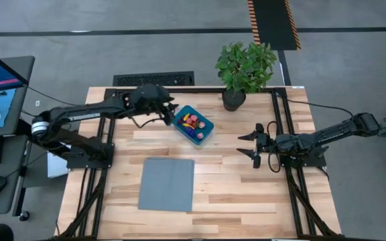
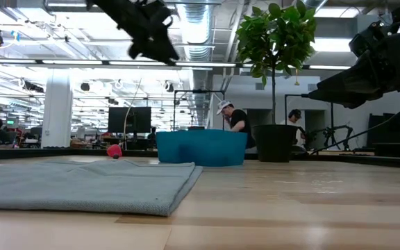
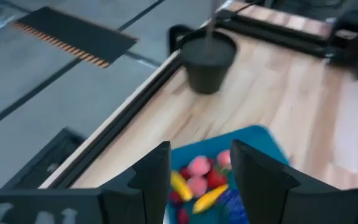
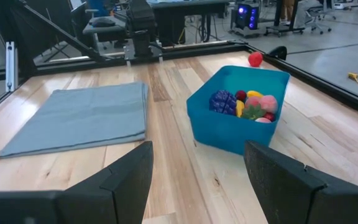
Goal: Pick and placing Produce into tupperware
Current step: Put the blueberry into the container
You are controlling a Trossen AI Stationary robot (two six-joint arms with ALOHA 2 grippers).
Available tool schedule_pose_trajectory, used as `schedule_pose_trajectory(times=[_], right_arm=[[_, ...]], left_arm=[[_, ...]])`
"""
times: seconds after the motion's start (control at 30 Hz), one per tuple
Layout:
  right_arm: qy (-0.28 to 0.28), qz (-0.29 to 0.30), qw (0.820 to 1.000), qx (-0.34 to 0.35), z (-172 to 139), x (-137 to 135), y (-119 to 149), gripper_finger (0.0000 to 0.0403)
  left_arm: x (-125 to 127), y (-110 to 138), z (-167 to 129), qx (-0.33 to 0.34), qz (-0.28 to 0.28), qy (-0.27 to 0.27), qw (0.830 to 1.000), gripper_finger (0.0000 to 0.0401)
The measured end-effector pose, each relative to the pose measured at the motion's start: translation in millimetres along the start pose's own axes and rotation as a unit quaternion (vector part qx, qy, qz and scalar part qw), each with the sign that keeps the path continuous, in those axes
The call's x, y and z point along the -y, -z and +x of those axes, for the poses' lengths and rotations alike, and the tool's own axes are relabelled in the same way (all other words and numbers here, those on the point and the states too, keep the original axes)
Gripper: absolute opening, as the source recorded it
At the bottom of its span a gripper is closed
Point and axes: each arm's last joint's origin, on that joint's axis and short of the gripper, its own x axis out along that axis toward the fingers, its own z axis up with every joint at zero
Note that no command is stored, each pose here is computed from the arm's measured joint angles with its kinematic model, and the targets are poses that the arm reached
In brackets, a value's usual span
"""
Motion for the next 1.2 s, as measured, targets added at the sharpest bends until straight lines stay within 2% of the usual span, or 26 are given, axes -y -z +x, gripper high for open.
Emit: schedule_pose_trajectory(times=[0.1,0.3,0.57,0.73,0.87,1.0,1.2], right_arm=[[0.0,0.0,1.0,0.0,0.0,0.0,0.0,0.0274],[0.0,0.0,1.0,0.0,0.0,0.0,0.0,0.0274],[0.0,0.0,1.0,0.0,0.0,0.0,0.0,0.0274],[0.0,0.0,1.0,0.0,0.0,0.0,0.0,0.0274],[0.0,0.0,1.0,0.0,0.0,0.0,0.0,0.0274],[0.0,0.0,1.0,0.0,0.0,0.0,0.0,0.0274],[0.0,0.0,1.0,0.0,0.0,0.0,0.0,0.0274]], left_arm=[[-6.2,17.4,-9.6,-0.031,-0.004,-0.047,0.998,0.0157],[-14.1,45.6,-10.3,-0.085,-0.018,-0.138,0.987,0.0157],[-25.4,78.9,-1.6,-0.136,-0.04,-0.182,0.973,0.0157],[-43.6,99.8,2.2,-0.185,-0.088,-0.172,0.963,0.0157],[-54.3,107.3,4.7,-0.198,-0.121,-0.166,0.959,0.0157],[-62.1,114.9,8.6,-0.229,-0.139,-0.172,0.948,0.0157],[-64.2,120.8,25.8,-0.241,-0.149,-0.16,0.945,0.0157]])
